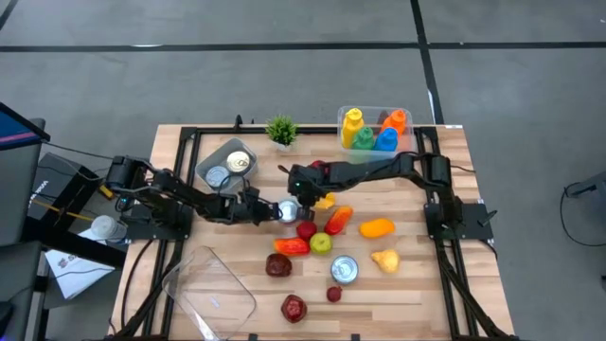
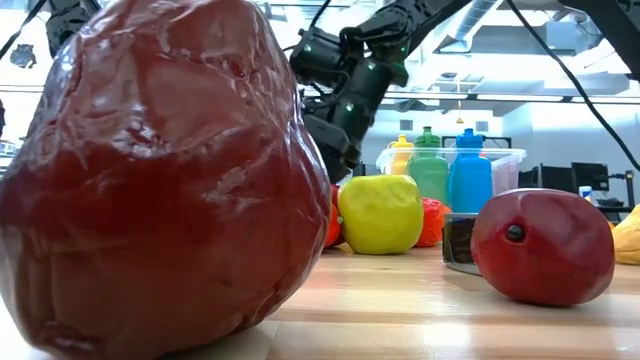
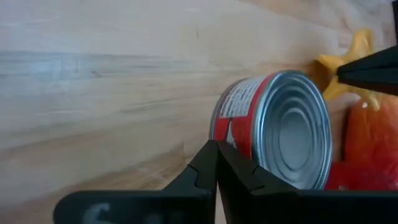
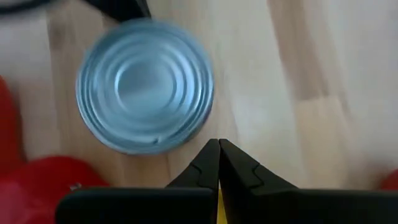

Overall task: Pick & Place Food Item
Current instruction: Put the red tuna can into the gray bin

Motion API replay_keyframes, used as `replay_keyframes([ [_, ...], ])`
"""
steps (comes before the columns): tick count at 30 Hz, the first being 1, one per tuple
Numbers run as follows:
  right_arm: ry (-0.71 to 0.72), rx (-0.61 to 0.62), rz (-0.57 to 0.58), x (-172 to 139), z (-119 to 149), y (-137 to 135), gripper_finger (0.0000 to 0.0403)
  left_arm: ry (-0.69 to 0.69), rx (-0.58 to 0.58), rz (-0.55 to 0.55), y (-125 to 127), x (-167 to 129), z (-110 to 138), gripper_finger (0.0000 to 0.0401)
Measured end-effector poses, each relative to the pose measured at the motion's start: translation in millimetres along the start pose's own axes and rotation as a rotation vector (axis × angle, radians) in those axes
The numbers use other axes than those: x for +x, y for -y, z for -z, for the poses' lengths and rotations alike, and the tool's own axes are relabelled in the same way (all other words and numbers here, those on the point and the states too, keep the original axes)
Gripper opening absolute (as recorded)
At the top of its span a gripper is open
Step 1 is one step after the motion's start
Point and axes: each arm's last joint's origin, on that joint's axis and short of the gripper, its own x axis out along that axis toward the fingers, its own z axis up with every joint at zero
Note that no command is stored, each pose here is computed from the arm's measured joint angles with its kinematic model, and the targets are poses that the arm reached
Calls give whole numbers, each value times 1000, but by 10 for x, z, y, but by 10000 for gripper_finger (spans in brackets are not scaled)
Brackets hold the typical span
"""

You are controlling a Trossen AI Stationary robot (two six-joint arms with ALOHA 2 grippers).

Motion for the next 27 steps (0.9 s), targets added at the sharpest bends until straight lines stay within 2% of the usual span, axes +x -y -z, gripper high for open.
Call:
replay_keyframes([
  [6,-31,-6,-6,261,293,-55,0,-7,-1,-1,-1,0,2,0],
  [10,2,-5,-27,303,329,-60,0,-6,-20,-2,-2,2,-3,0],
  [13,75,0,-58,328,275,-67,0,-5,-22,-1,-2,6,-6,0],
  [27,156,-48,-62,96,-62,-114,0,-10,-19,-8,-16,9,0,0],
])
